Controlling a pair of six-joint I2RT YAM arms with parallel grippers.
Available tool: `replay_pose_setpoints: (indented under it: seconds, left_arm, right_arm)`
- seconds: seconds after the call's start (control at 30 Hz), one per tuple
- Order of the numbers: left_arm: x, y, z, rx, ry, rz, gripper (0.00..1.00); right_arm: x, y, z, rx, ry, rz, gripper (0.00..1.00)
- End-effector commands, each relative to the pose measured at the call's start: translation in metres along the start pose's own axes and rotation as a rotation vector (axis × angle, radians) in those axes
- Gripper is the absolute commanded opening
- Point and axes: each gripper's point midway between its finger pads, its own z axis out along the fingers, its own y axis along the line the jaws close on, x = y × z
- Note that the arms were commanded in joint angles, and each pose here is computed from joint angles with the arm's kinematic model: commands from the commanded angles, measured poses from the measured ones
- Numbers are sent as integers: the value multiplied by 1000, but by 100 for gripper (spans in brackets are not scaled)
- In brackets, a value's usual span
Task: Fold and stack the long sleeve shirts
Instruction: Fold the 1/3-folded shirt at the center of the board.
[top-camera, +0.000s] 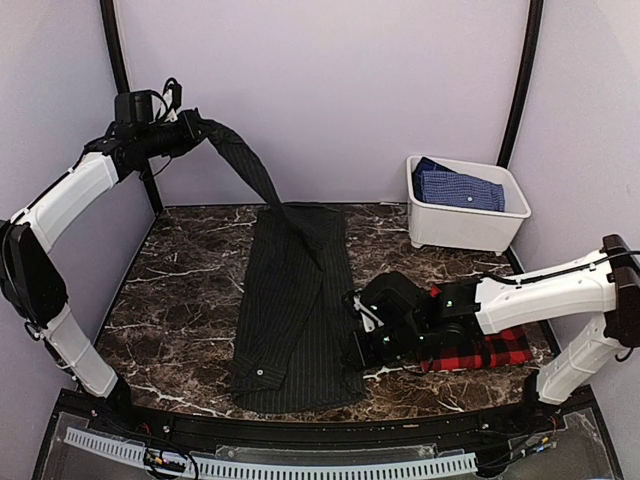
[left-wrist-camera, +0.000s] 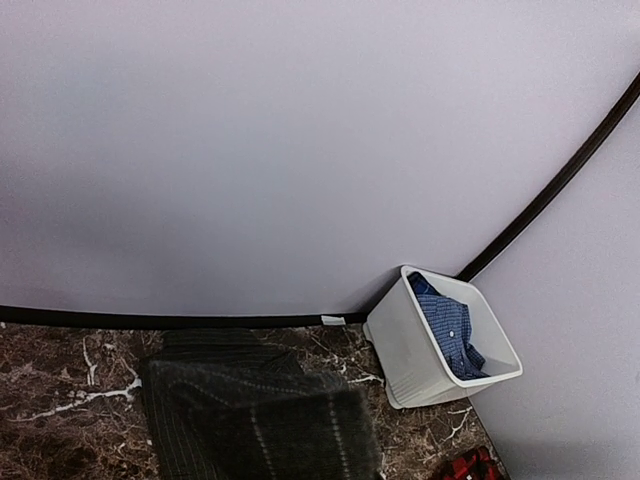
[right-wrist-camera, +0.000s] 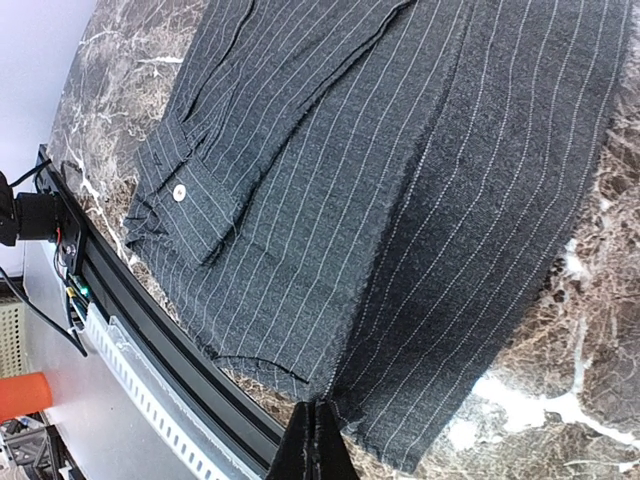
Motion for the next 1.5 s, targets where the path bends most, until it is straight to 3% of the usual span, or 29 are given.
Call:
replay_pose_setpoints:
  seconds: [0.0,0.87,1.47]
  left_arm:
    - [-20,-9,-8,7,-44,43,0]
    - [-27,-7,-8,-16,-50,59,0]
    - [-8,21,-19,-125,-28,58,0]
  right_arm:
    - [-4,3,-12,-5,-44,6,0]
    - [3,2,-25,-50,-66,32,0]
    - [9,23,20,-122,37,-32,0]
